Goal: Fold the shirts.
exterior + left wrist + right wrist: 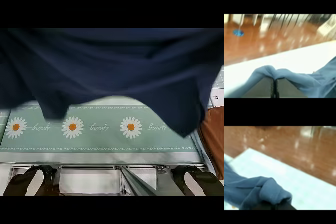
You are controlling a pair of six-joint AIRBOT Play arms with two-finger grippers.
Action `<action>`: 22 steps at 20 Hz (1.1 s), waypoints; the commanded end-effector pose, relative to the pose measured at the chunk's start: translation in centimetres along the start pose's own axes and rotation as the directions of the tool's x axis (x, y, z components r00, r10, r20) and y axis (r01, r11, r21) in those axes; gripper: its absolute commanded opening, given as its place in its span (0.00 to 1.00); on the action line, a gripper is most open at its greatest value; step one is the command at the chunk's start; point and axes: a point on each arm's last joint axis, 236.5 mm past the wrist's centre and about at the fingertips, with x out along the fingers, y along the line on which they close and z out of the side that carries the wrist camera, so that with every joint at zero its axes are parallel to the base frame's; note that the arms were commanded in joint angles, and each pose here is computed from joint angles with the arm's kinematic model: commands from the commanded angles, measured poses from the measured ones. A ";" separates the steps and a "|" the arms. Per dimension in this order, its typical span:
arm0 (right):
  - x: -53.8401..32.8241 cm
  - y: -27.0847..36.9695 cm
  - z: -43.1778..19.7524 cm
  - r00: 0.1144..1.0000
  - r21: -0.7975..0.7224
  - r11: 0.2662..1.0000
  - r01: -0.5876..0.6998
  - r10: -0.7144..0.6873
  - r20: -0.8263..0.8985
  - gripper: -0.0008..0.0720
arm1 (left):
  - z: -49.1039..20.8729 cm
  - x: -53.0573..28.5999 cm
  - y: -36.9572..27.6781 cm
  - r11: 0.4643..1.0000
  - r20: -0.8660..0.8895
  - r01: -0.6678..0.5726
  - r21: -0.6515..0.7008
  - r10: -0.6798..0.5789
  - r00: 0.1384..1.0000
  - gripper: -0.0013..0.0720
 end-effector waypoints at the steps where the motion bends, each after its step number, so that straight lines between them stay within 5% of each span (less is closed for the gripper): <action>1: -2.3 0.1 -4.2 0.990 0.041 0.995 0.088 -0.083 -0.118 0.04 | -4.6 -3.0 0.0 0.987 -0.150 -0.149 0.063 0.157 0.976 0.04; 4: -2.3 -0.6 -8.6 0.973 0.134 0.981 0.144 -0.115 -0.201 0.04 | -6.1 -5.1 0.2 0.965 -0.161 -0.254 0.058 0.260 0.952 0.04; 10: 2.1 -3.2 -19.3 0.905 0.313 0.927 0.206 -0.059 -0.421 0.04 | -15.7 -3.3 4.5 0.948 -0.414 -0.283 -0.146 0.201 0.888 0.04; 15: 8.3 -8.5 -29.1 0.812 0.415 0.848 0.330 -0.031 -0.582 0.04 | -28.6 1.0 13.1 0.824 -0.630 -0.392 -0.409 0.056 0.774 0.04; 22: 20.1 -16.6 -36.5 0.771 0.534 0.740 0.409 0.032 -0.636 0.04 | -36.5 12.4 21.8 0.790 -0.684 -0.448 -0.419 0.050 0.728 0.04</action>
